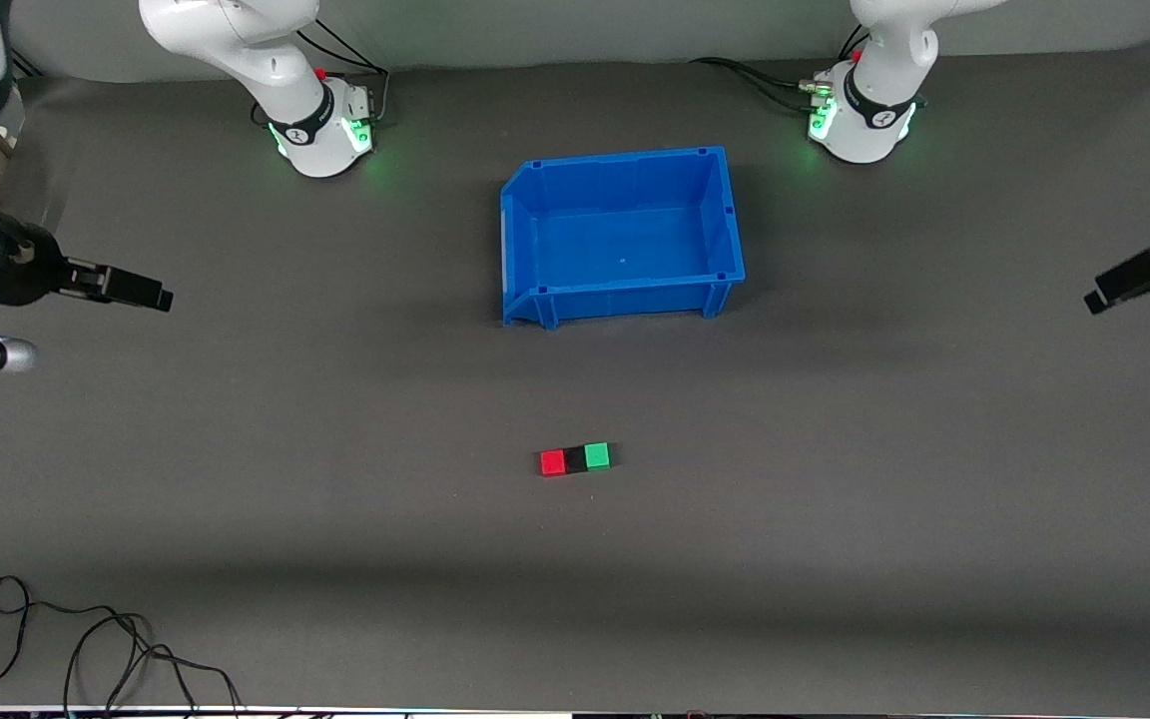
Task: Attach green and red cubes to black cube
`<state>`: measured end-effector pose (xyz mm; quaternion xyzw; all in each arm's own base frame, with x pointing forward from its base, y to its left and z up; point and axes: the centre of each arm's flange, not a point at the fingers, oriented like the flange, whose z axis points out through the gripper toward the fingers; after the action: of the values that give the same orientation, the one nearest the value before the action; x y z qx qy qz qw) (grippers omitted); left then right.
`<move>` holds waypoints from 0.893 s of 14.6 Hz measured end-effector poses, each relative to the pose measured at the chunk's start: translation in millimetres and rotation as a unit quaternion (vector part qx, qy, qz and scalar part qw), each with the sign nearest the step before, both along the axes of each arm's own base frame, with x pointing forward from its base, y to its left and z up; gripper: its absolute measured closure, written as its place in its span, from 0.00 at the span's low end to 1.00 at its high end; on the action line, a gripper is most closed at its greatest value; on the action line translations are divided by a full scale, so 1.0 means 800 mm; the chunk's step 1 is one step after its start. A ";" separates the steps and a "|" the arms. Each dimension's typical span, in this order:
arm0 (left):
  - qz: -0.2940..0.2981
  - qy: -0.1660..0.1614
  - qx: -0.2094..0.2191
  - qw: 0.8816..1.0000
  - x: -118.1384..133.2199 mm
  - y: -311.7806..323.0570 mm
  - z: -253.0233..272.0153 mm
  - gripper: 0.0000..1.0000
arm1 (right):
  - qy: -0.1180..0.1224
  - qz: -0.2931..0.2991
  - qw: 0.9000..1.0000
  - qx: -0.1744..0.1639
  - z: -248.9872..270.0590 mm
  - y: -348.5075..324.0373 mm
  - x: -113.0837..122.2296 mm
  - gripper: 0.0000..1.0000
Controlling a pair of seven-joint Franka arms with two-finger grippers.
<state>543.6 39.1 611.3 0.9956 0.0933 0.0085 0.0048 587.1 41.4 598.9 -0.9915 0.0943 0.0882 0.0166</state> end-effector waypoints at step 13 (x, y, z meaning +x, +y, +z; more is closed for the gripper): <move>-0.044 0.032 0.019 0.998 -0.031 -0.043 -0.013 0.00 | -0.041 0.036 0.998 -0.003 -0.039 0.008 -0.016 0.00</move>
<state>519.0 4.8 600.7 0.9984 0.0493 -0.0217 -0.0170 574.3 47.9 567.4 -0.9971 0.0577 0.0476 0.0146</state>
